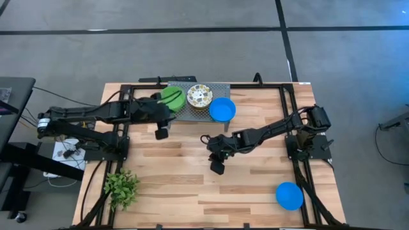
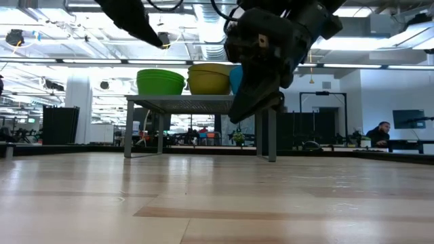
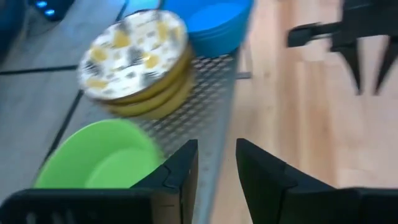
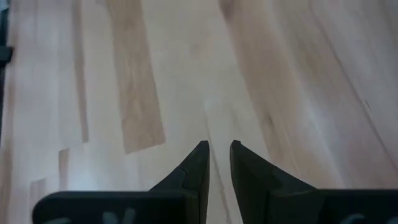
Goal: Pick & Place Mini bowls
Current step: Stack the blue bowl on top of the other blue bowls on the shelf
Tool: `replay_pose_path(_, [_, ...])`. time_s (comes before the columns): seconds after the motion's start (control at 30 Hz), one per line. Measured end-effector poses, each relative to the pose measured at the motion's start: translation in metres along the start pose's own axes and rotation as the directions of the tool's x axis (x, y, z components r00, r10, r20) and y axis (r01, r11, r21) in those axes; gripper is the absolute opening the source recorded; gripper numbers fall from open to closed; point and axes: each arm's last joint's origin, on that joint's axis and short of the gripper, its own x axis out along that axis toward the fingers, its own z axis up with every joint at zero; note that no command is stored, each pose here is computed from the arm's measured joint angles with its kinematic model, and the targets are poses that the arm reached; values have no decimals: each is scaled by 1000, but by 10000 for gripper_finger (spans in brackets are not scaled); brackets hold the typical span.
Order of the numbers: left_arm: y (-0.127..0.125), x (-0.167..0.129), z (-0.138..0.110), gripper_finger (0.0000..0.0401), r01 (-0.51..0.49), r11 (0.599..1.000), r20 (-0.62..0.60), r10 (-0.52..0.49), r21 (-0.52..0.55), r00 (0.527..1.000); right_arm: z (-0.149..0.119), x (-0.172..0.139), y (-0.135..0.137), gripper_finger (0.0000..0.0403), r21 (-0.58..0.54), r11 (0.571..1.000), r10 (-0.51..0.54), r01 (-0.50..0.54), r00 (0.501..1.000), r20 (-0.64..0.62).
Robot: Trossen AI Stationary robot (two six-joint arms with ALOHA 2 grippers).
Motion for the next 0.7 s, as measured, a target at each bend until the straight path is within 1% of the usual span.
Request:
replay_pose_path(0.1, [-12, -3, 3, 108, 78, 996, 24, -79, 31, 997, 3, 0, 1, 51, -64, 998, 17, -15, 999, 31])
replay_pose_path(0.13, [-17, -4, 4, 107, 107, 993, 32, -109, 41, 994, 4, 0, 2, 51, -69, 997, 22, -19, 999, 43])
replay_pose_path(0.23, [-30, -9, 6, 107, 166, 985, 49, -168, 34, 985, 9, -1, 4, 49, -71, 997, 47, -40, 994, 96])
replay_pose_path(0.3, [-39, -12, 7, 107, 194, 981, 56, -195, 19, 979, 12, -1, 5, 46, -50, 997, 59, -54, 991, 119])
replay_pose_path(0.4, [-54, -17, 6, 107, 237, 971, 61, -238, 17, 969, 11, -1, 7, 43, -49, 996, 82, -77, 990, 111])
replay_pose_path(0.5, [-71, -16, -5, 107, 280, 960, 26, -280, 1, 960, 9, -1, 10, 48, -55, 995, 93, -88, 991, 93])
replay_pose_path(0.57, [-84, -13, -15, 107, 304, 952, 2, -304, -25, 953, 6, 0, 12, 55, -71, 990, 126, -122, 990, 58])
replay_pose_path(0.7, [-107, -7, -31, 107, 353, 934, 35, -352, -48, 936, 2, 0, 17, 72, -85, 987, 141, -138, 990, 31])
